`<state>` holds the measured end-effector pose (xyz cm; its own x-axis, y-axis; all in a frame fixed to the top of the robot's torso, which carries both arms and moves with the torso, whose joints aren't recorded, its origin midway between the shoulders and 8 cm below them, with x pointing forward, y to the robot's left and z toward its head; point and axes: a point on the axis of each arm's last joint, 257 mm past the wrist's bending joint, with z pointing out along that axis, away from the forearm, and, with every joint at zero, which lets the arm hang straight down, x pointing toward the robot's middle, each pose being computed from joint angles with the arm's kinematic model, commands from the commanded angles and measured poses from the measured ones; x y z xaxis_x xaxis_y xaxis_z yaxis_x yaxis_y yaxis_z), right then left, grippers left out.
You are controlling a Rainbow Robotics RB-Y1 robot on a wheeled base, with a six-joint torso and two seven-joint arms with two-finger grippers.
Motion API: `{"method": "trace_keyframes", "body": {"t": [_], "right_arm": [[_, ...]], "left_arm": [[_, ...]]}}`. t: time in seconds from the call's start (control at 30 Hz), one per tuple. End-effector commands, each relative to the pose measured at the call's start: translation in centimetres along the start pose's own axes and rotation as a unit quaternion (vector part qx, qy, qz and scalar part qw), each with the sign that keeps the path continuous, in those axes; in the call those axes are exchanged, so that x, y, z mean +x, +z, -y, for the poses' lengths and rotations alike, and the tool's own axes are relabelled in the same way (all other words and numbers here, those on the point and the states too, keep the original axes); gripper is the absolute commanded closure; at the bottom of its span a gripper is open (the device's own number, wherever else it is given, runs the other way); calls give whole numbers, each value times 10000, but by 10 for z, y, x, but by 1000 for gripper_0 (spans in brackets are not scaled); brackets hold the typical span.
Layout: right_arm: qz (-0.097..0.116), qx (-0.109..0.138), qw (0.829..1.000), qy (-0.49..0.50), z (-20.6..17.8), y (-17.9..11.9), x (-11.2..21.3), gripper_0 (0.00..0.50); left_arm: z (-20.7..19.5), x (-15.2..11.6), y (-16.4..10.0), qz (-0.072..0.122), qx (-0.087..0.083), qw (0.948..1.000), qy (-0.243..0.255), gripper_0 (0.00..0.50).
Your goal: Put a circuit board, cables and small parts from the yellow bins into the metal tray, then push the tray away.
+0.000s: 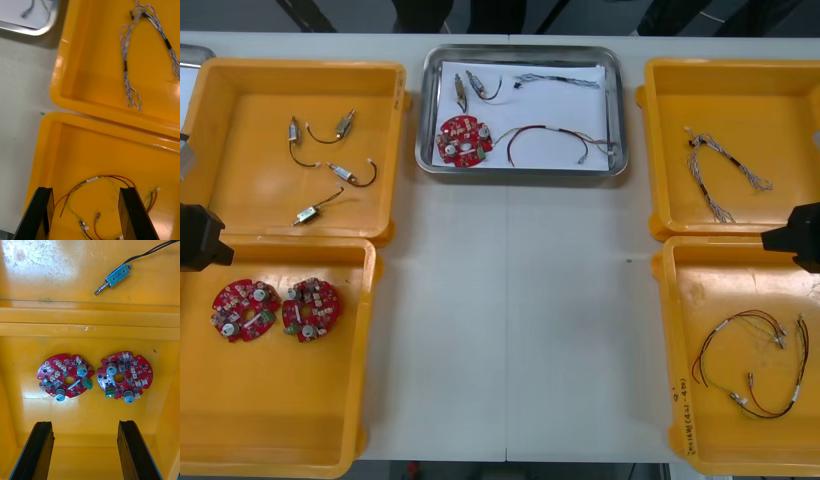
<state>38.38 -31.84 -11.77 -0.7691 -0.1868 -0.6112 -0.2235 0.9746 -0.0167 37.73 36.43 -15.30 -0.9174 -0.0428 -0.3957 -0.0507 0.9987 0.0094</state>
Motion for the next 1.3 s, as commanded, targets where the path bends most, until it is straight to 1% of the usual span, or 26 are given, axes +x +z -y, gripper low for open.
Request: {"method": "trace_keyframes", "body": {"t": [0.03, 0.2, 0.23, 0.27, 0.33, 0.4, 0.67, 0.73, 0.83, 1.3], "right_arm": [[7, 547, 9971, 523, 38, -18, 16, 0], [-77, 923, 9923, 819, 62, -20, 30, 0], [-77, 923, 9923, 819, 62, -20, 30, 0], [-104, 1015, 9908, 893, 68, -20, 35, 0], [-150, 1075, 9893, 975, 72, -19, 39, 0], [-260, 1075, 9881, 1071, 76, -16, 48, 0], [-532, 1034, 9831, 1411, 87, -6, 65, 0], [-635, 967, 9817, 1515, 88, -1, 71, 0], [-734, 890, 9806, 1587, 88, 3, 76, 0], [-805, 803, 9803, 1612, 84, 7, 78, 0]], "left_arm": [[-19, -5, -15, 140, -279, 9989, 340, 0], [-19, -5, -15, 140, -279, 9989, 340, 0], [-19, -5, -15, 140, -279, 9989, 340, 0], [-19, -5, -15, 140, -279, 9989, 340, 0], [-19, -5, -15, 140, -279, 9989, 340, 0], [-19, -5, -15, 140, -279, 9989, 340, 0], [-19, -5, -15, 140, -279, 9989, 340, 0], [-19, -5, -15, 140, -279, 9989, 340, 0], [-19, -5, -15, 140, -279, 9989, 340, 0], [-19, -5, -15, 140, -279, 9989, 340, 0]]}}
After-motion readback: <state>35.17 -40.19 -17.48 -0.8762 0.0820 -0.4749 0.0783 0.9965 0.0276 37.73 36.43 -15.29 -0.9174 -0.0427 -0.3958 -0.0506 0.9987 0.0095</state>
